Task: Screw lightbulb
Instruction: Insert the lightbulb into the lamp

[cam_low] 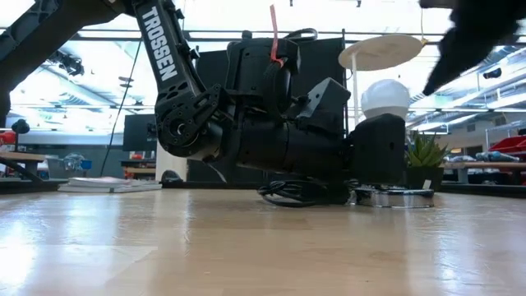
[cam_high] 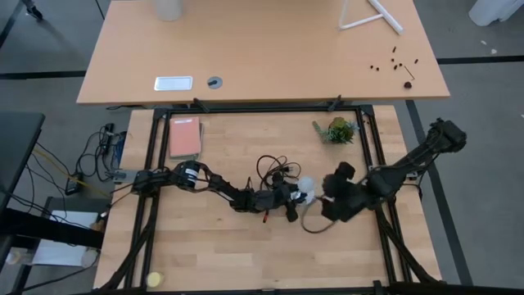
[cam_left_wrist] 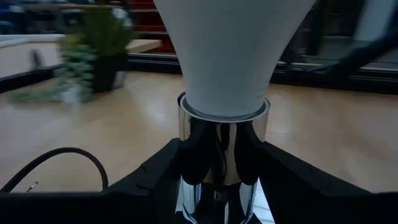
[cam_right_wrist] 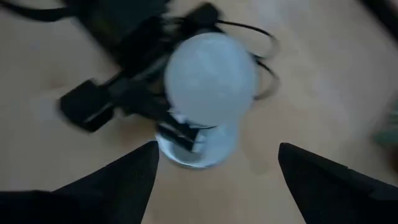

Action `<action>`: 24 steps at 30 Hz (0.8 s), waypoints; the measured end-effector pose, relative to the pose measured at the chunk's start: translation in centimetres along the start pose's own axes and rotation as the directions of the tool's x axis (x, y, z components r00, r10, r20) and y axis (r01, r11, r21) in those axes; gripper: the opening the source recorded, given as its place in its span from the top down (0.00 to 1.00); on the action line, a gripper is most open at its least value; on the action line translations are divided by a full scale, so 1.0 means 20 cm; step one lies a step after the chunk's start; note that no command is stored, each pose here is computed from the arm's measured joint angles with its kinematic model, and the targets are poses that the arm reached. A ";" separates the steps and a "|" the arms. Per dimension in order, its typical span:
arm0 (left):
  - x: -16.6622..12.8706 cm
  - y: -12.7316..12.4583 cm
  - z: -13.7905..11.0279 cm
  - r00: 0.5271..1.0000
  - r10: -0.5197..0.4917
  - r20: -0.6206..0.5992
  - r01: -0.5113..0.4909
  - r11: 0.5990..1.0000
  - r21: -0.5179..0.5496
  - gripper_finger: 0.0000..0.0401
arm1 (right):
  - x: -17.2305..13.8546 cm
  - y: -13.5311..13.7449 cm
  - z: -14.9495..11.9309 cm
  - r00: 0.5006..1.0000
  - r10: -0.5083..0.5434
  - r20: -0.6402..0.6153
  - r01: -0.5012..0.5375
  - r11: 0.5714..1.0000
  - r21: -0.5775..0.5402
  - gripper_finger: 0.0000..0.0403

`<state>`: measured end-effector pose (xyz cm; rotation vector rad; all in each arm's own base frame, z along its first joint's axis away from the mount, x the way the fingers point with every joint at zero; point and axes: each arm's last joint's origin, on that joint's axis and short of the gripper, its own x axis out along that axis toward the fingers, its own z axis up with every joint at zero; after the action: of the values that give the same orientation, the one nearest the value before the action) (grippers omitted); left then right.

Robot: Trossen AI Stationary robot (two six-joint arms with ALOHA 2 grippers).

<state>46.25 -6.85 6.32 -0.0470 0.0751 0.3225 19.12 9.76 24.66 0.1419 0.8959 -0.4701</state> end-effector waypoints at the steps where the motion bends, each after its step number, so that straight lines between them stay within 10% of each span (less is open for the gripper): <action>1: 0.00 0.00 0.00 1.000 -0.023 -0.001 0.023 1.000 0.000 0.51 | 0.00 -0.01 -0.04 0.999 0.041 0.026 -0.041 0.999 0.001 0.17; 12: 0.00 -0.02 0.00 0.995 -0.095 -0.010 0.096 0.995 0.036 0.51 | 0.23 -0.10 -0.39 0.962 0.142 0.235 -0.125 0.988 -0.085 0.22; 24: -0.01 -0.04 -0.01 0.989 -0.140 -0.040 0.139 0.990 -0.018 0.51 | 0.27 -0.09 -0.34 0.912 0.198 0.359 -0.140 0.974 -0.181 0.24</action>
<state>46.29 -7.60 6.11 -0.0739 0.1096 0.1823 16.28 8.50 16.26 -0.0119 0.5328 -0.2522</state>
